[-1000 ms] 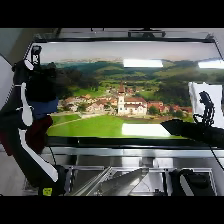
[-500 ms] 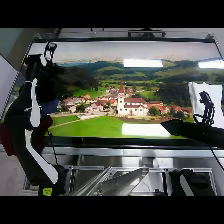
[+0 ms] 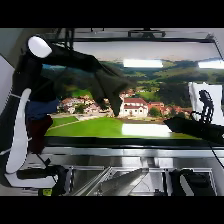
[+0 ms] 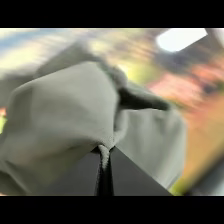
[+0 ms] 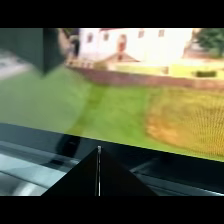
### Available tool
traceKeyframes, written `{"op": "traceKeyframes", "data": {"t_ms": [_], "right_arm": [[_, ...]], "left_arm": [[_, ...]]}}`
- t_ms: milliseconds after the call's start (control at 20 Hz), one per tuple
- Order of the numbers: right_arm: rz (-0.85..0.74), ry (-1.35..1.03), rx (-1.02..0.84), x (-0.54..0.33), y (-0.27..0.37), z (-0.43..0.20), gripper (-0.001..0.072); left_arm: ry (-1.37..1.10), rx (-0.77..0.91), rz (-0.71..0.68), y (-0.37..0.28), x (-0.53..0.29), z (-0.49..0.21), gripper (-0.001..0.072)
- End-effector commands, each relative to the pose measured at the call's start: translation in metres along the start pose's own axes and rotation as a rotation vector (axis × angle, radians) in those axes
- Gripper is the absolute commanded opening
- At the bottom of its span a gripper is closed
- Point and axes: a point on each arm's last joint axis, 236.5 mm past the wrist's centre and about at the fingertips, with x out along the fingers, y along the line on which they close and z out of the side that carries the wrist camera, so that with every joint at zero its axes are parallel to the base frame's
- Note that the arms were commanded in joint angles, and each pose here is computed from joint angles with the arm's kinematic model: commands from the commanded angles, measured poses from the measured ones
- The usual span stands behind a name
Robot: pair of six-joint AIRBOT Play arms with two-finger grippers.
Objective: Fold the shirts.
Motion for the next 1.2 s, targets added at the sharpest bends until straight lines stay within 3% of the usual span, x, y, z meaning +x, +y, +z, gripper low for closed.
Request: {"op": "traceKeyframes", "data": {"t_ms": [0,100,150,200,250,300,350,600,1000,1100,1150], "right_arm": [[-0.117,0.024,-0.038,0.002,-0.030,-0.002,0.0017],[-0.119,0.033,-0.062,0.004,-0.031,-0.003,0.0025],[-0.120,0.038,-0.072,0.005,-0.032,-0.003,0.0136],[-0.121,0.045,-0.075,0.006,-0.033,-0.003,0.0347],[-0.122,0.050,-0.073,0.008,-0.034,-0.004,0.0408],[-0.125,0.053,-0.069,0.009,-0.036,-0.003,0.0407],[-0.131,0.060,-0.059,0.010,-0.040,-0.002,0.0404],[-0.185,0.126,0.009,0.021,-0.094,0.032,0.0381],[0.020,0.307,0.215,0.123,-0.146,0.072,0.0362],[0.088,0.315,0.238,0.142,-0.145,0.072,0.0362],[0.112,0.316,0.247,0.148,-0.144,0.072,0.0362]], "left_arm": [[0.121,-0.048,-0.141,-0.065,0.035,-0.057,0.0016],[0.195,-0.087,-0.148,-0.066,0.065,-0.091,0.0016],[0.214,-0.099,-0.146,-0.064,0.075,-0.100,0.0016],[0.230,-0.108,-0.146,-0.062,0.081,-0.106,0.0018],[0.248,-0.112,-0.153,-0.063,0.082,-0.110,0.0234],[0.264,-0.115,-0.158,-0.061,0.077,-0.110,0.0487],[0.284,-0.134,-0.163,-0.060,0.067,-0.108,0.0656],[0.435,-0.256,-0.156,-0.049,0.001,-0.144,0.0646],[0.394,-0.509,-0.132,-0.070,0.018,-0.291,0.0646],[0.307,-0.603,-0.128,-0.069,0.040,-0.304,0.0558],[0.295,-0.633,-0.121,-0.068,0.049,-0.312,0.0558]]}}
